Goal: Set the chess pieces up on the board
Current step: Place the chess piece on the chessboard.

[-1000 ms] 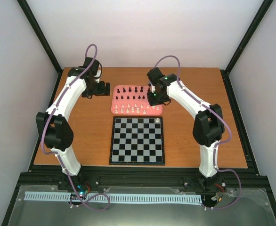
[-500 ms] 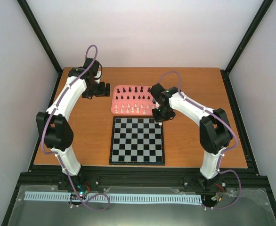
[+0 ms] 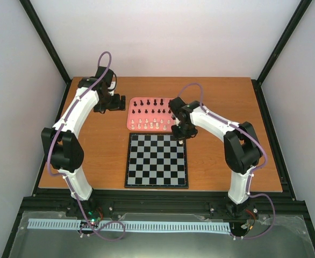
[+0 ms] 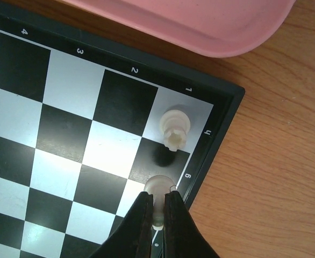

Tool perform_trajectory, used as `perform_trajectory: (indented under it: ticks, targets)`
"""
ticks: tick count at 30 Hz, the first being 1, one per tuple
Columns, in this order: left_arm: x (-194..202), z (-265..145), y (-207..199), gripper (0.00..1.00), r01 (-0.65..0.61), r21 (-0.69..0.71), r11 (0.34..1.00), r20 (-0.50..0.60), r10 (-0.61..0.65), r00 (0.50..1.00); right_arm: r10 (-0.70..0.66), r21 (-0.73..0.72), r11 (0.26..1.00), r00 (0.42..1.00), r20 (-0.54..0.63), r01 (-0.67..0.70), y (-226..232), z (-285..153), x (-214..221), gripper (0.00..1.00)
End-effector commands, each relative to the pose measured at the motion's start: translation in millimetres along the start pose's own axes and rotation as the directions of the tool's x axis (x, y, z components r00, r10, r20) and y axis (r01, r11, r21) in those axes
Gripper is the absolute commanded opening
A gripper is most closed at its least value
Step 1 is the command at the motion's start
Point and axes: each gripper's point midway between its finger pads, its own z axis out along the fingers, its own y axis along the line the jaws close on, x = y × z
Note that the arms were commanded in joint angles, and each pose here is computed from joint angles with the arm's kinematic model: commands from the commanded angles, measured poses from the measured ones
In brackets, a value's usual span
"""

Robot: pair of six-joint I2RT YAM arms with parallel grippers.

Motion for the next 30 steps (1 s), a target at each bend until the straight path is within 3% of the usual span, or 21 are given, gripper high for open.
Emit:
perform_trajectory:
  ticks: [1,30]
  targets:
    - [-4.5,-11.4,-1.2,1.0,-0.006,0.01,1.0,0.036,0.006,0.999,-0.012,0.008,1.0,1.0,0.006,0.012,3.7,5.6,-3.3,0.03]
    - [-4.9,-12.7,0.2,1.0,-0.01,0.002,1.0,0.04,0.01,0.999,-0.031,0.022,0.999,1.0,-0.005,0.031,3.8,19.7,-12.0,0.03]
